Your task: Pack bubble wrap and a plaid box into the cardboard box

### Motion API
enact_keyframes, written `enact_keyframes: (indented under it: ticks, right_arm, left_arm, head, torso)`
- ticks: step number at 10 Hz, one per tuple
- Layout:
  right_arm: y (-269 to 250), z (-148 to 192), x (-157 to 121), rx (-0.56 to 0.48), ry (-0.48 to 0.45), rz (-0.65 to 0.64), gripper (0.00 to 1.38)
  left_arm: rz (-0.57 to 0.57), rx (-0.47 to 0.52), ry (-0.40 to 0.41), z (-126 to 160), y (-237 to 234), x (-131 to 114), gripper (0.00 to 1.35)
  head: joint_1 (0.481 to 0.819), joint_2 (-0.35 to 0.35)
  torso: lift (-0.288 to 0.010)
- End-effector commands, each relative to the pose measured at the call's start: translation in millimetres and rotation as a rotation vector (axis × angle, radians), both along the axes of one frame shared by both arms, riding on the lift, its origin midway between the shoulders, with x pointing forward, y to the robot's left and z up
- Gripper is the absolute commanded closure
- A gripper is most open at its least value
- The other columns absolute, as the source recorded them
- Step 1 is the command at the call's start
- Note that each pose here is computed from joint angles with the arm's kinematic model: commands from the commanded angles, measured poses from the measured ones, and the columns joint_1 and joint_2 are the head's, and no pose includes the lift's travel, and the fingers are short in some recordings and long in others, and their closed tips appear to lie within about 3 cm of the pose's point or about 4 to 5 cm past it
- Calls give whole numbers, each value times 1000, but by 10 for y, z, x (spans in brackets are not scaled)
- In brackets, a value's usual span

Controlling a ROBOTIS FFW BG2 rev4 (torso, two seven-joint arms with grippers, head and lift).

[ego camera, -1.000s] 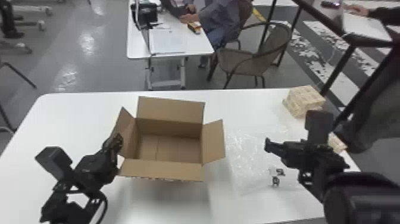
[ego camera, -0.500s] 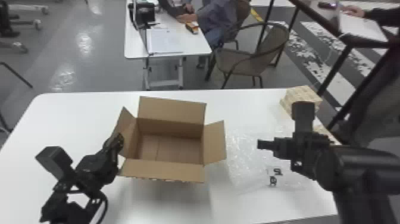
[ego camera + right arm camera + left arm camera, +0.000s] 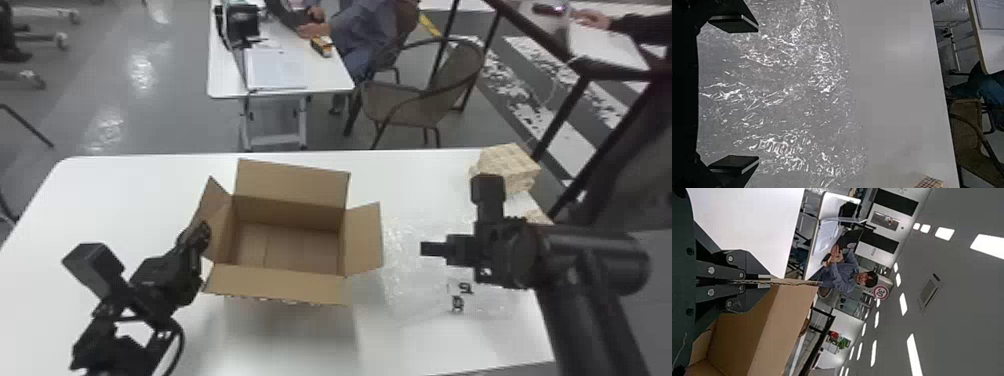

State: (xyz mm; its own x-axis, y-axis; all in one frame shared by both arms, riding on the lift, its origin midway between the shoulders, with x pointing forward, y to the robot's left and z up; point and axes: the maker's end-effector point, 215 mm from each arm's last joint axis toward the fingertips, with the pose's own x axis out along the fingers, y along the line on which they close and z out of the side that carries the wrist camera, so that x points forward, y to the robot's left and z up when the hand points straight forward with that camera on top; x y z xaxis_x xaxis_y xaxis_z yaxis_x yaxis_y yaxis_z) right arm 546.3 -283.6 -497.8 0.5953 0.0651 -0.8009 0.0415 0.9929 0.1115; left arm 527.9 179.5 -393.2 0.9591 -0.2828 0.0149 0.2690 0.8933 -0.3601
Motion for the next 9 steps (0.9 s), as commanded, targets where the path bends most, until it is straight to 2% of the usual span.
enact_keyframes:
  ticks: [1,4,5,6,7,9]
  right_arm:
    - [57,-87,30,14,13,4,117]
    - [78,-139,56,-8,47,21,160]
    - [50,-163,40,-20,68,20,315]
    - [59,-182,19,-21,85,30,601]
    - [53,-189,7,-33,95,38,636]
    - [86,-159,-2,-22,87,56,998]
  left_arm:
    - [-3,-6,1,-2,-30,-5,1165]
    - [-9,-8,-1,8,-65,-2,1165]
    - [-8,-10,-1,9,-64,-2,1165]
    - [-10,-10,-2,17,-73,3,1165]
    - [-10,-11,-2,18,-72,3,1165]
    - [-11,-13,-4,27,-81,9,1165]
  head:
    - [695,-108]
    - [695,-100]
    - [695,-102]
    - [695,-103]
    - [695,-106]
    - [695,-105]
  torso:
    - [-73]
    - [-73]
    - [-73]
    - [-73]
    - [-73]
    - [-73]
